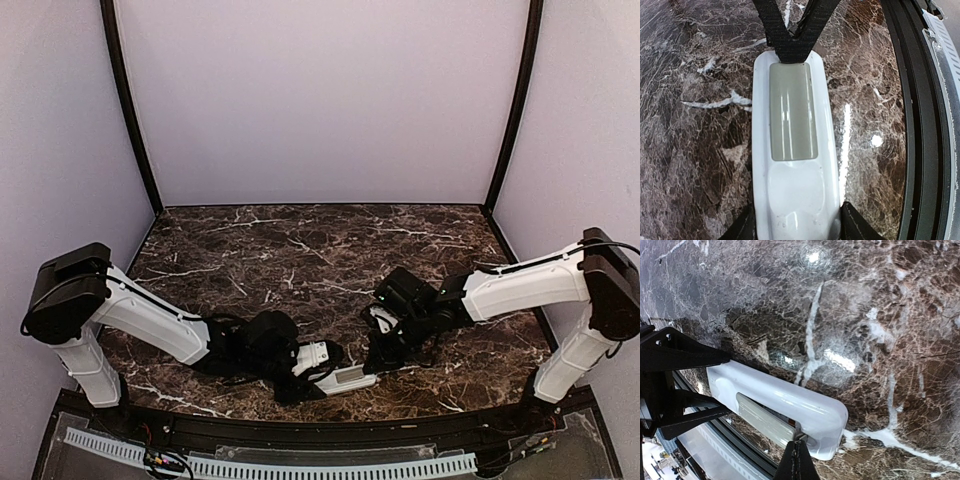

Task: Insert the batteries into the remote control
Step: Load the battery cover onto the remote control without the battery cover.

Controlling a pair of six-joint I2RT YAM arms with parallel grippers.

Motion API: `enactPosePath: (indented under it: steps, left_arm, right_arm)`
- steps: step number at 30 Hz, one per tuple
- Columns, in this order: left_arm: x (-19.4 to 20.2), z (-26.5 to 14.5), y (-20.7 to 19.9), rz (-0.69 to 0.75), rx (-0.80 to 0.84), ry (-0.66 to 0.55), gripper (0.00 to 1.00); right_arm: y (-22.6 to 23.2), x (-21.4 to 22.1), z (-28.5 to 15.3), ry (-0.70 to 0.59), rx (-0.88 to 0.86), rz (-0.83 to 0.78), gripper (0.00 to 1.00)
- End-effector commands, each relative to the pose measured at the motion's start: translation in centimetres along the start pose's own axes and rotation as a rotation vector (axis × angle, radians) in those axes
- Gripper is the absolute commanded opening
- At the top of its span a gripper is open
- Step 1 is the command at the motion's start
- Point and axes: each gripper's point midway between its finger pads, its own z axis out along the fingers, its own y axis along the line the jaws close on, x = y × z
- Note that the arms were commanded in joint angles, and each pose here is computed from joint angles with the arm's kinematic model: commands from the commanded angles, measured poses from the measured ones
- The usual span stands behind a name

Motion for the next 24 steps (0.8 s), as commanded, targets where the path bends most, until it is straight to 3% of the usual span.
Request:
enactPosePath:
  steps: [1,24]
  left_arm:
    - [7.0,0.1,-1.3,-0.073,0.042,0.238,0.49]
    - [7.1,0.2,-1.4,-0.073,0.046,0.244,0.48]
  right_arm:
    - [1.3,0.6,1.7,0.027,-0.069,-0.009,0.0]
    - [3.4,2.3,3.4,0.104,-0.176,-0.013,0.03]
